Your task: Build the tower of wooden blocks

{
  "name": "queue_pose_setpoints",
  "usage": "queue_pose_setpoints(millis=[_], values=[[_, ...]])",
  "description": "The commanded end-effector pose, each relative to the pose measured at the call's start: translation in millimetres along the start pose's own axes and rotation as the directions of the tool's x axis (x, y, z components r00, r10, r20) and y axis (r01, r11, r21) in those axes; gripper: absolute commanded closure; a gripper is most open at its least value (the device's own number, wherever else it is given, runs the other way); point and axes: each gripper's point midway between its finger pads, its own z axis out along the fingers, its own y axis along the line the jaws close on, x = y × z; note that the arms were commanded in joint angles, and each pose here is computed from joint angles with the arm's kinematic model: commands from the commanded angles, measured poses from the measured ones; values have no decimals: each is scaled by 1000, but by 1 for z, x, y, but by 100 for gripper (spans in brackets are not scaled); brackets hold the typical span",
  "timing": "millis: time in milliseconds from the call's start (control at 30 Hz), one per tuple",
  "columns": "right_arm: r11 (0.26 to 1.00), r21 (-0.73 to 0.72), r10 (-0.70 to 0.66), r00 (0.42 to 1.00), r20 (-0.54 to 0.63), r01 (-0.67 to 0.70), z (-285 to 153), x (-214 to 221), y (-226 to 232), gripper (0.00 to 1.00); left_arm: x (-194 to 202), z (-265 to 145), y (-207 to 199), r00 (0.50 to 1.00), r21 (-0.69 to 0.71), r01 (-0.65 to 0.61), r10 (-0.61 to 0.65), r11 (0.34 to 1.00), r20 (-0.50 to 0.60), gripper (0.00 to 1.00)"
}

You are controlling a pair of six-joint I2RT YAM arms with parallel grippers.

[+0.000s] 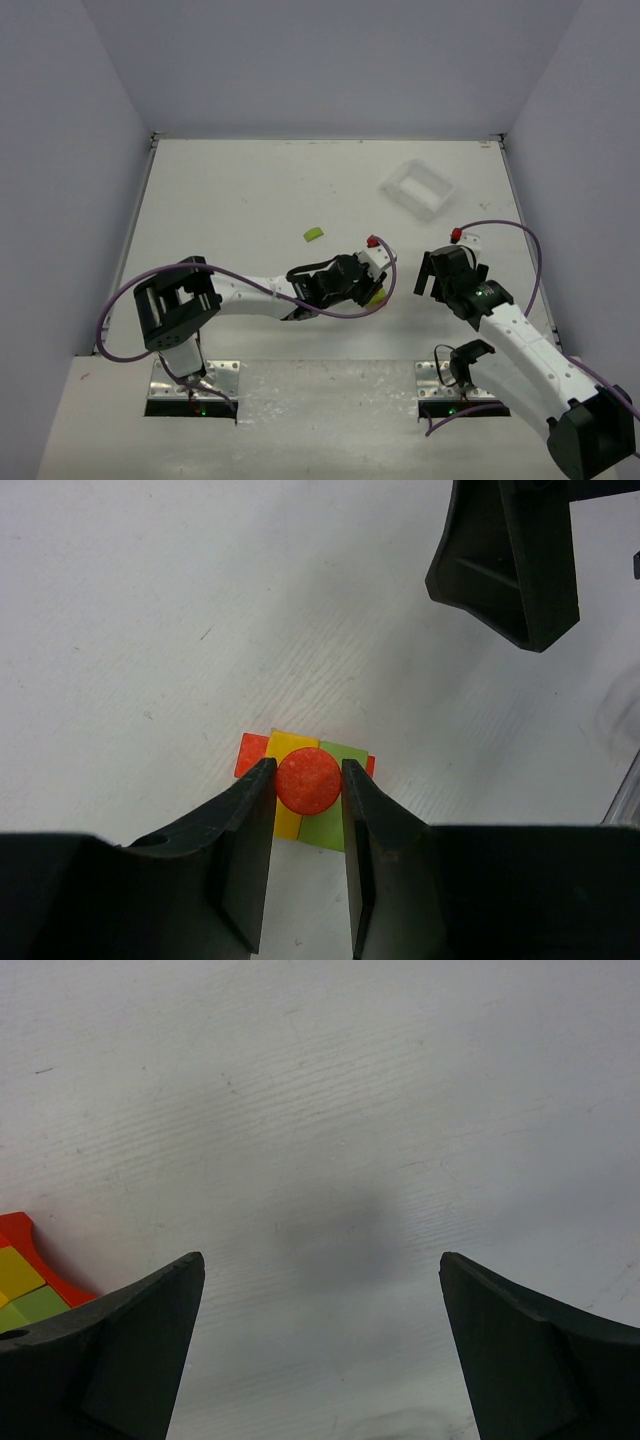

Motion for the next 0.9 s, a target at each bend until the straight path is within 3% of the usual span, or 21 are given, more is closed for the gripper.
queue_pose_setpoints(millis=[0,300,433,533,867], values=[[1000,-4,23,999,43,-23,-1,-11,2,1,-15,1,-6,1000,-2,6,-6,1000,24,63],[1000,-8,24,999,43,-24,-2,-11,2,1,-19,-3,-7,999,-13,2,-2,1000,37,40],[1000,-11,22,999,39,-22,-2,-11,3,1,-26,-4,-9,999,-4,3,-3,1000,52,21],[1000,-15,22,999,38,-21,-2,-12,4,1,-39,-10,-13,997,19,-1,-1,1000,82,0],[998,-56,4,999,39,-2,-3,-13,11,1,-102,-64,-34,973,166,-10,-29,986,231,0]])
